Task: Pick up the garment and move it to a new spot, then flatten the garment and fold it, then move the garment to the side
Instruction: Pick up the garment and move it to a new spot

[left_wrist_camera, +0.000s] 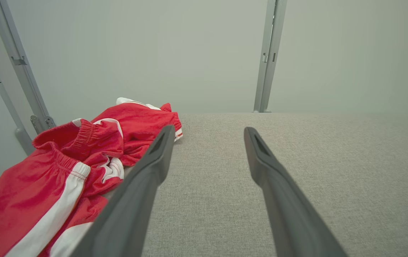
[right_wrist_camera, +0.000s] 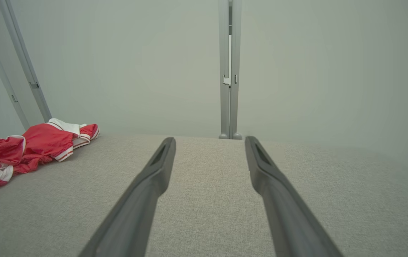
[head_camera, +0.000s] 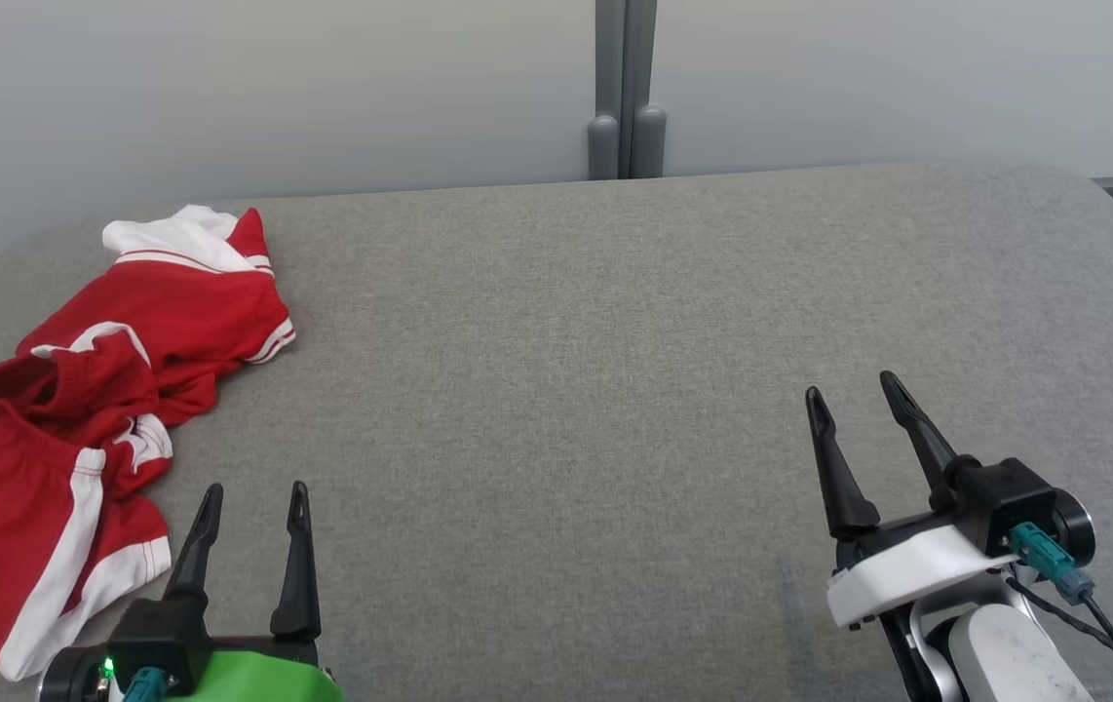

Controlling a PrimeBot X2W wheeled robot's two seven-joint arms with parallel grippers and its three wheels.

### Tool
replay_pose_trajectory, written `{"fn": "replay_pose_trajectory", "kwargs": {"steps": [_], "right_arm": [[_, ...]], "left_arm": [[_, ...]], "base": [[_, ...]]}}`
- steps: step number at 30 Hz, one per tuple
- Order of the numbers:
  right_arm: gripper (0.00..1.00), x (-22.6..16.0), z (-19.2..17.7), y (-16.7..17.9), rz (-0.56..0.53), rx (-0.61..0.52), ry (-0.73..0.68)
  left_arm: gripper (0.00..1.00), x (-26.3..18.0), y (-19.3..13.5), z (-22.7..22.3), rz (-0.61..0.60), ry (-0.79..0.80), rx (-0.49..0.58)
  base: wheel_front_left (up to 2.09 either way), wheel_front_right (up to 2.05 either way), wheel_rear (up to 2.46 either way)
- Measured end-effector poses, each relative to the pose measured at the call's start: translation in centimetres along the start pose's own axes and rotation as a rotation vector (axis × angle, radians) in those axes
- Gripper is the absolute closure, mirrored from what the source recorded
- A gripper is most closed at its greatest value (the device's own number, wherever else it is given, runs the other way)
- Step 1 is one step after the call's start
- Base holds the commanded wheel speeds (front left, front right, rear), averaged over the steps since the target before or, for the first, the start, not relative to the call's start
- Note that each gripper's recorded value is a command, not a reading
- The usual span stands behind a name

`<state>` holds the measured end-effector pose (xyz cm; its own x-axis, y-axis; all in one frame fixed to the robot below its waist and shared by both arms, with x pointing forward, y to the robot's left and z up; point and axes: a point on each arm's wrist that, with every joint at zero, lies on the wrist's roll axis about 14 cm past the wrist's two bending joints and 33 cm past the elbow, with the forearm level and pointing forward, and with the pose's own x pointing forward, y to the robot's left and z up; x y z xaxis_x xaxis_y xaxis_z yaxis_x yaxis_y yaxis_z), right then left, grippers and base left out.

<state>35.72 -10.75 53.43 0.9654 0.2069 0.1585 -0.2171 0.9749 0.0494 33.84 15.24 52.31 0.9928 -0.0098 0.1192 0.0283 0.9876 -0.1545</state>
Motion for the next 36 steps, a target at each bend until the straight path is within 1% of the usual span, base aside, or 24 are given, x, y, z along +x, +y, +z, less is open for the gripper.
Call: {"fn": "replay_pose_trajectory", "kwargs": {"steps": [7,11,24,32,36], "right_arm": [[0.0,0.6,-0.3,1.2,0.038,0.009,0.005],[0.0,1.1,-0.6,2.4,0.077,0.016,0.012],[0.0,2.6,-1.4,8.4,0.275,0.054,0.032],[0.0,2.7,-1.9,12.3,0.396,0.078,0.049],[0.0,2.7,-2.4,12.8,0.42,0.084,0.064]], "left_arm": [[0.0,-0.7,1.0,0.3,0.035,-0.007,0.002],[0.0,-1.3,2.1,0.5,0.073,-0.014,0.006],[0.0,-4.6,6.7,1.2,0.242,-0.028,0.031],[0.0,-7.0,9.6,1.7,0.358,-0.038,0.047],[0.0,-7.2,10.4,1.8,0.388,-0.035,0.055]], "base": [[0.0,0.0,0.0],[0.0,0.0,0.0],[0.0,0.0,0.0],[0.0,0.0,0.0],[0.0,0.0,0.0]]}}
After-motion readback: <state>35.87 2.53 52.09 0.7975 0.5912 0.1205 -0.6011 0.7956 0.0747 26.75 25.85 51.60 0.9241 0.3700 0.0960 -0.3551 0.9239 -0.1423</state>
